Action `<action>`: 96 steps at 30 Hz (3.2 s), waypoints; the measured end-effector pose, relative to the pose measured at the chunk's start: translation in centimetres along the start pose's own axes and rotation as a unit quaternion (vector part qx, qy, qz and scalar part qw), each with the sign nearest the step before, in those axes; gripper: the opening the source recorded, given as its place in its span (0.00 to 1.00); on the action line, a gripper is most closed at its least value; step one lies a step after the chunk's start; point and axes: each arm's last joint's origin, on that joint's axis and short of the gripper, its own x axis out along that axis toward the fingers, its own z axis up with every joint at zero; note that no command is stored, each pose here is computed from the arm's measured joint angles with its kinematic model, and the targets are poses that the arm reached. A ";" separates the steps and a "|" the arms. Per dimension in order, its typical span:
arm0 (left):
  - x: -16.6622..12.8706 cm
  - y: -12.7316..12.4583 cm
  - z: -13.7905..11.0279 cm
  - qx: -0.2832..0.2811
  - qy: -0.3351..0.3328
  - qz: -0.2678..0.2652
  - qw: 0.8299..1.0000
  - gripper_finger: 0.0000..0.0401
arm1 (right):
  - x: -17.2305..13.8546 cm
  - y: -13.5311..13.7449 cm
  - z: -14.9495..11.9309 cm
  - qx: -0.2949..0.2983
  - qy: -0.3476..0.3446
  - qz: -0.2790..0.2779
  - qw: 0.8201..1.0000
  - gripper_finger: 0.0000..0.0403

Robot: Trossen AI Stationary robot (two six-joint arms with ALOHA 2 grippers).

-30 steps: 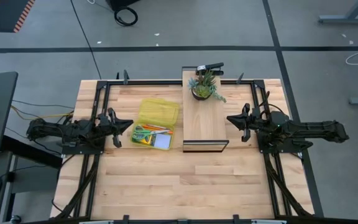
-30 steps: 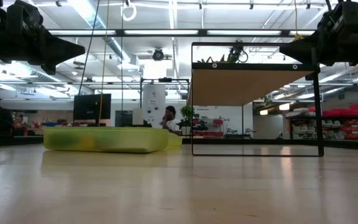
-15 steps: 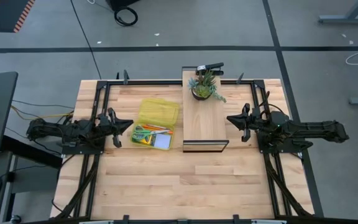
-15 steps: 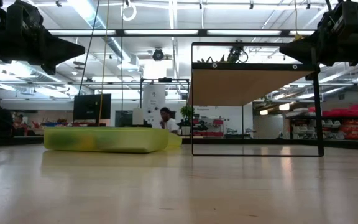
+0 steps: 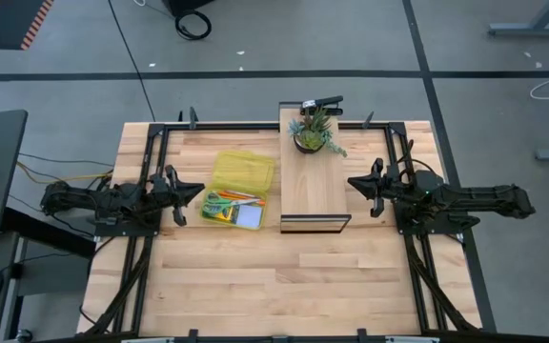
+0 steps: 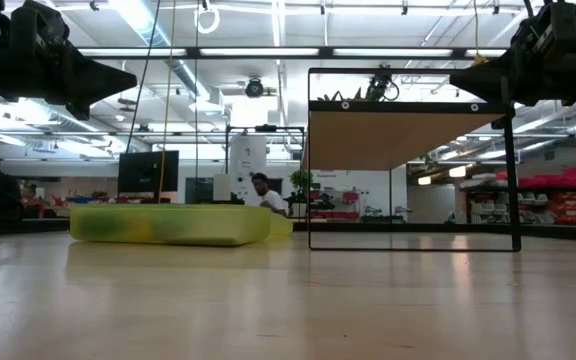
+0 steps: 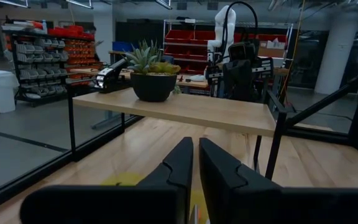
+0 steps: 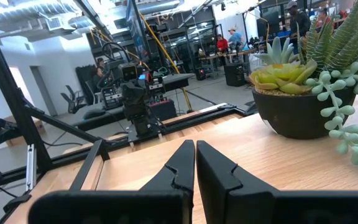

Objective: Pack school essentials
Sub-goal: Return to Home Position

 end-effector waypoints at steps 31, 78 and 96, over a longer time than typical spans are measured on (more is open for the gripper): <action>0.0 0.0 0.0 0.000 0.000 0.000 1.000 0.06 | 0.0 0.0 0.0 0.000 0.000 0.000 1.000 0.06; 0.0 0.0 0.0 0.000 0.000 0.000 1.000 0.08 | 0.0 0.0 0.0 0.000 0.000 0.000 1.000 0.06; 0.0 0.0 0.0 0.000 0.000 0.000 1.000 0.07 | 0.0 0.0 0.0 0.000 0.000 0.000 1.000 0.06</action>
